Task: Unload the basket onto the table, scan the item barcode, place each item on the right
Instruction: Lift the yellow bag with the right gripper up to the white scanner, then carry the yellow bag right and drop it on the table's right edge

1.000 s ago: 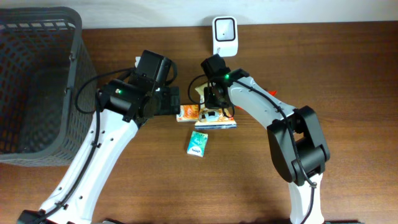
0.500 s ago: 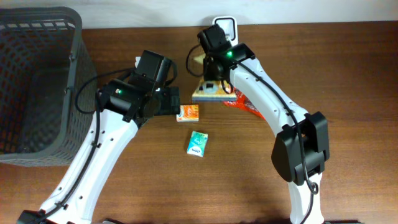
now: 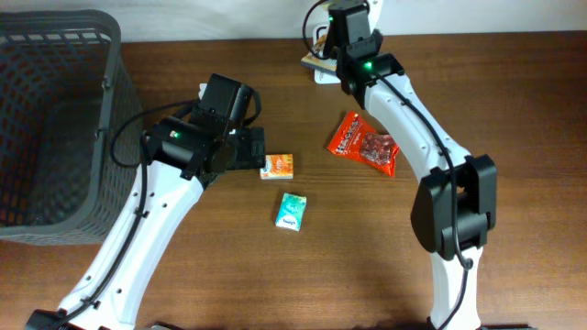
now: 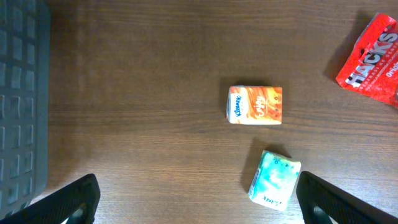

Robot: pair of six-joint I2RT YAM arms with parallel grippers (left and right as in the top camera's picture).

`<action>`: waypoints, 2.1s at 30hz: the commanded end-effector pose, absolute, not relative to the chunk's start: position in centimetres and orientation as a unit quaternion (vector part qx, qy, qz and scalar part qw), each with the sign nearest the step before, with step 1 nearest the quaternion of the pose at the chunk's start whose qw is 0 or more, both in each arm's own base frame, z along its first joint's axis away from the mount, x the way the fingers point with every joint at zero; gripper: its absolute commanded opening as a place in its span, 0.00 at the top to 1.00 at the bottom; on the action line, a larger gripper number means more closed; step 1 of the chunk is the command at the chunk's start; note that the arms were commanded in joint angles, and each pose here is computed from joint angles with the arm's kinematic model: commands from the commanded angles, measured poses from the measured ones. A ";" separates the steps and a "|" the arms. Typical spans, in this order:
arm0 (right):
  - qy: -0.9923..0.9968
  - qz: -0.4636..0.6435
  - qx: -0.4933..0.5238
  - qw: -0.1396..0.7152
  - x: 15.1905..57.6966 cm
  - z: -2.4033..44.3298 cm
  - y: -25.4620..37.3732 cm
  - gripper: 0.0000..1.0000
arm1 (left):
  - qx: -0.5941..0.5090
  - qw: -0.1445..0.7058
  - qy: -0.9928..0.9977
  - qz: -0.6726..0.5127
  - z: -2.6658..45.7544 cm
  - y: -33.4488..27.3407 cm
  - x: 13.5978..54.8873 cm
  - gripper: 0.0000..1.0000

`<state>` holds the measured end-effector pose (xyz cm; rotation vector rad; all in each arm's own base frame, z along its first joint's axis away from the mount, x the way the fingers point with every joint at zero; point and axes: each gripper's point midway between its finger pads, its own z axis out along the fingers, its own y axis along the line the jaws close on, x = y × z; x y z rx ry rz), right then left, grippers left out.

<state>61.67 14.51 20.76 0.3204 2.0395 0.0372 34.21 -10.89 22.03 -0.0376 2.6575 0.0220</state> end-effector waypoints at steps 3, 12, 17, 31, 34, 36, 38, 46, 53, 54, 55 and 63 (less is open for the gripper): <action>0.824 0.029 0.145 0.547 64.1 19.9 15.2 0.96 | -0.015 0.243 0.970 0.007 22.3 -10.8 34.2 0.01; 0.831 0.009 0.151 0.535 64.6 17.5 14.1 0.96 | -0.015 0.243 0.970 0.007 22.3 -10.8 34.2 0.01; 0.835 -0.012 0.138 0.532 64.9 16.5 13.2 0.96 | -0.015 0.243 0.970 0.007 22.3 -10.8 34.2 0.01; 0.835 -0.190 -0.050 0.514 64.9 17.2 11.3 0.96 | -0.015 0.243 0.970 0.007 22.3 -10.8 34.2 0.01; 0.836 -0.193 -0.047 0.511 64.8 17.1 11.1 0.96 | -0.015 0.243 0.970 0.007 22.3 -10.8 34.2 0.01; 0.834 -0.206 -0.025 0.512 64.6 17.5 10.3 0.96 | -0.015 0.243 0.970 0.007 22.3 -10.8 34.2 0.01; 0.821 -0.238 0.047 0.516 63.6 18.9 8.1 0.96 | -0.015 0.243 0.970 0.007 22.3 -10.8 34.2 0.01; 0.813 -0.276 0.162 0.487 59.6 23.6 0.5 0.96 | -0.015 0.243 0.970 0.007 22.3 -10.8 34.2 0.01; 0.847 -0.248 0.333 0.331 52.3 18.7 -13.5 0.96 | -0.015 0.243 0.970 0.007 22.3 -10.8 34.2 0.01; 0.858 -0.231 0.345 0.301 51.2 17.4 -15.3 0.96 | -0.015 0.243 0.970 0.007 22.3 -10.8 34.2 0.01; 0.866 -0.213 0.359 0.276 50.2 16.3 -16.9 0.96 | -0.015 0.243 0.970 0.007 22.3 -10.8 34.2 0.01; 0.851 -0.179 0.473 0.145 40.4 10.2 -27.5 0.96 | -0.015 0.243 0.970 0.007 22.3 -10.8 34.2 0.01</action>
